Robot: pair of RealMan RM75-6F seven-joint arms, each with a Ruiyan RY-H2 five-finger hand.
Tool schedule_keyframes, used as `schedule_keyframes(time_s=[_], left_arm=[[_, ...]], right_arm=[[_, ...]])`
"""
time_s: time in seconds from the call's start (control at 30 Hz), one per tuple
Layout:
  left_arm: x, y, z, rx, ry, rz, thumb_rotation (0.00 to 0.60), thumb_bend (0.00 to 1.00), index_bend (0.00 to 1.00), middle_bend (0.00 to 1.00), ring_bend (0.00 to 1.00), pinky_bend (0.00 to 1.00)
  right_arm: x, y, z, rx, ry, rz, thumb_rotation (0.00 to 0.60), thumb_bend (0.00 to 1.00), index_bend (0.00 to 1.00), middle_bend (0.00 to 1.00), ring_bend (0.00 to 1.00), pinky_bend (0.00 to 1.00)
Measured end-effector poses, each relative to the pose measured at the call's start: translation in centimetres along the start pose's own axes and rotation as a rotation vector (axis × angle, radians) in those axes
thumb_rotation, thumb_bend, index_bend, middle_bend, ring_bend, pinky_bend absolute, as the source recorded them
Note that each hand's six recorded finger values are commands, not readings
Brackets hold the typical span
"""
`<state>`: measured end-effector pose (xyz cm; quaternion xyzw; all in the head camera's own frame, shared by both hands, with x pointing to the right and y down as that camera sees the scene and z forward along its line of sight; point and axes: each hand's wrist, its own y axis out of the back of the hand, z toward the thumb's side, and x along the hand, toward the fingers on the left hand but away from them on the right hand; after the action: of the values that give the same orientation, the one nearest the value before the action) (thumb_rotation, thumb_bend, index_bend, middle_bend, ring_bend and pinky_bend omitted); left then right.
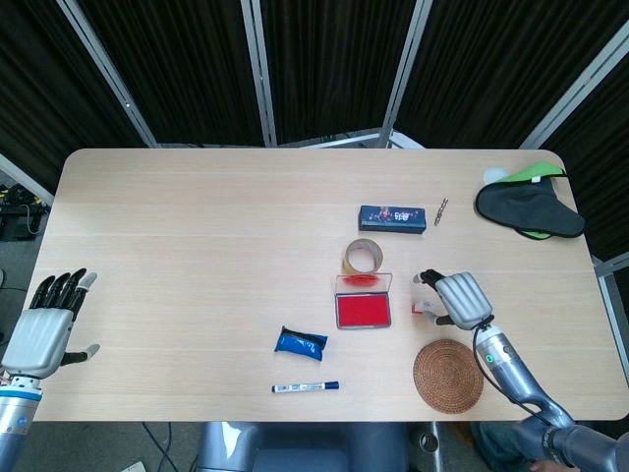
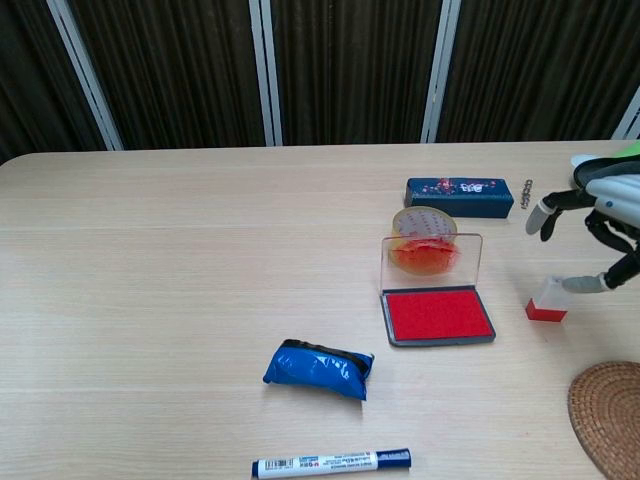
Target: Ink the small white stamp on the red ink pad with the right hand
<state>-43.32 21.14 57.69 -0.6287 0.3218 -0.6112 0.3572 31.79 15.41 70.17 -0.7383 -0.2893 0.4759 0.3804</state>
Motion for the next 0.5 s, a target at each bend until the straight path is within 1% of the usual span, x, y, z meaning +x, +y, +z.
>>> schedule_keyframes(time_s=[0.07, 0.1, 0.17, 0.2, 0.23, 0.27, 0.3, 0.33, 0.37, 0.4, 0.43, 0.5], left_arm=[[-0.1, 0.1, 0.0, -0.005, -0.002, 0.002, 0.6, 0.0, 0.0, 0.0, 0.0, 0.0], [-0.1, 0.2, -0.1, -0.009, -0.004, 0.004, 0.6, 0.0, 0.0, 0.0, 0.0, 0.0], [-0.2, 0.4, -0.1, -0.014, -0.008, 0.007, 0.6, 0.0, 0.0, 0.0, 0.0, 0.0], [-0.2, 0.5, -0.1, -0.016, -0.011, 0.01, 0.6, 0.0, 0.0, 0.0, 0.0, 0.0], [-0.2, 0.6, -0.1, -0.017, -0.013, 0.013, 0.6, 0.0, 0.0, 0.0, 0.0, 0.0], [-0.3, 0.7, -0.1, -0.018, -0.016, 0.017, 0.6, 0.0, 0.0, 0.0, 0.0, 0.0], [-0.3, 0.8, -0.1, -0.018, -0.021, 0.024, 0.6, 0.0, 0.0, 0.0, 0.0, 0.0], [-0.3, 0.9, 0.0, -0.019, -0.026, 0.028, 0.6, 0.0, 0.0, 0.0, 0.0, 0.0], [-0.3, 1.0, 0.0, -0.022, -0.03, 0.033, 0.6, 0.0, 0.0, 0.0, 0.0, 0.0], [-0.4, 1.1, 0.0, -0.026, -0.036, 0.039, 0.6, 0.0, 0.0, 0.0, 0.0, 0.0], [-0.4, 1.2, 0.0, -0.029, -0.041, 0.045, 0.6, 0.0, 0.0, 0.0, 0.0, 0.0], [-0.6, 1.5, 0.1, -0.034, -0.055, 0.06, 0.6, 0.0, 0.0, 0.0, 0.0, 0.0]], right_arm=[[0.8, 1.4, 0.0, -0.007, 0.008, -0.036, 0.6, 0.09, 0.29, 0.34, 0.8, 1.0], [1.5, 2.4, 0.0, -0.014, 0.011, -0.065, 0.6, 0.08, 0.27, 0.34, 0.77, 1.0], [2.7, 4.1, -0.1, -0.03, 0.012, -0.107, 0.6, 0.05, 0.22, 0.32, 0.69, 0.92], [3.7, 5.1, -0.2, -0.043, 0.007, -0.133, 0.6, 0.02, 0.17, 0.31, 0.61, 0.82], [4.4, 5.8, -0.3, -0.053, 0.0, -0.15, 0.6, 0.01, 0.13, 0.28, 0.51, 0.69], [5.3, 6.5, -0.6, -0.063, -0.011, -0.166, 0.6, 0.0, 0.1, 0.25, 0.43, 0.59], [6.6, 7.4, -1.0, -0.075, -0.031, -0.186, 0.6, 0.0, 0.06, 0.2, 0.3, 0.42], [7.6, 7.9, -1.4, -0.082, -0.049, -0.2, 0.6, 0.0, 0.04, 0.15, 0.21, 0.32], [8.5, 8.3, -1.7, -0.088, -0.068, -0.212, 0.6, 0.0, 0.01, 0.08, 0.1, 0.17], [9.7, 8.7, -2.2, -0.097, -0.094, -0.224, 0.6, 0.0, 0.0, 0.03, 0.03, 0.06], [10.6, 8.8, -2.6, -0.102, -0.114, -0.228, 0.6, 0.0, 0.0, 0.01, 0.0, 0.01], [12.3, 8.9, -3.3, -0.113, -0.158, -0.225, 0.6, 0.0, 0.0, 0.0, 0.0, 0.0]])
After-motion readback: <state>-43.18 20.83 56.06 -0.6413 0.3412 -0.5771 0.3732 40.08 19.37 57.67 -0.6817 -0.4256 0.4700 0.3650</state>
